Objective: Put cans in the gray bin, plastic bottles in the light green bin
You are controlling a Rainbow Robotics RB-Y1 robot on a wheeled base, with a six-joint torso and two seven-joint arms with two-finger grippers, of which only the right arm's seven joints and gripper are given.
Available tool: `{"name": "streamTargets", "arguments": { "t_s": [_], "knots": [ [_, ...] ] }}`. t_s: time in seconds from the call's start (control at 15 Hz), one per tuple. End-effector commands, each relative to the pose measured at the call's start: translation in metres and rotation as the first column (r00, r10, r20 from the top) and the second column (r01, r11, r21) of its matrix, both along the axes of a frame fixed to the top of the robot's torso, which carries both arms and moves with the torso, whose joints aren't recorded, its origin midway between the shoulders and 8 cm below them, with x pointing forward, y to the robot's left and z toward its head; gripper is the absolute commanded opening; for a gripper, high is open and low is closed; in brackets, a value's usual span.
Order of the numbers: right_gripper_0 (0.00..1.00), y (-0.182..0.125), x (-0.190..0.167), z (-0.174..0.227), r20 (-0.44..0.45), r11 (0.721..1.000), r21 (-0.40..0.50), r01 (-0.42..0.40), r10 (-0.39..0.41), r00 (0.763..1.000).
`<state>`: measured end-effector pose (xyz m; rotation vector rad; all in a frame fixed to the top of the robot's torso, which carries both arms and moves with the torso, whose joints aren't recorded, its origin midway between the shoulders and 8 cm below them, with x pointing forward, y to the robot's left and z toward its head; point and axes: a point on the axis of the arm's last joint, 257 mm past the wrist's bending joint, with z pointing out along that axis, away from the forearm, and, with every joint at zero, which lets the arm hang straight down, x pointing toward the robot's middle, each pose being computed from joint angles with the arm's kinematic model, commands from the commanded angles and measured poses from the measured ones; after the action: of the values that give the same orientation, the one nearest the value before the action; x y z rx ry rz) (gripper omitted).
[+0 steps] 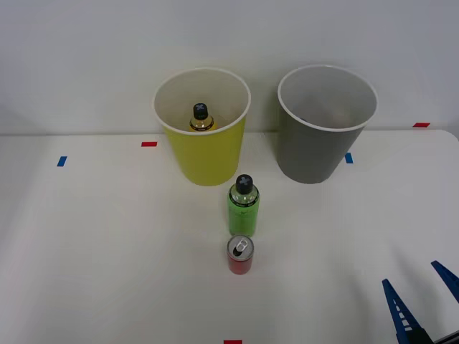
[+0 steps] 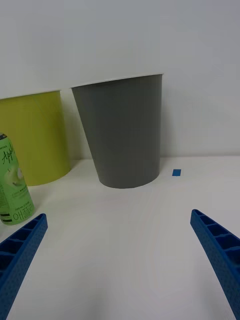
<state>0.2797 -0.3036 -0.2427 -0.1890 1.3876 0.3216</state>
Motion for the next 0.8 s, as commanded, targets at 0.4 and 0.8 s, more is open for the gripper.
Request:
{"name": "streamTargets", "arguments": {
  "t_s": [0.4, 0.8],
  "knots": [
    [1.00, 0.0000, 0.0000, 0.0000, 0.000, 1.000, 0.000, 0.000, 0.000, 1.000],
    [1.00, 0.0000, 0.0000, 0.0000, 0.000, 1.000, 0.000, 0.000, 0.000, 1.000]
  ]
}}
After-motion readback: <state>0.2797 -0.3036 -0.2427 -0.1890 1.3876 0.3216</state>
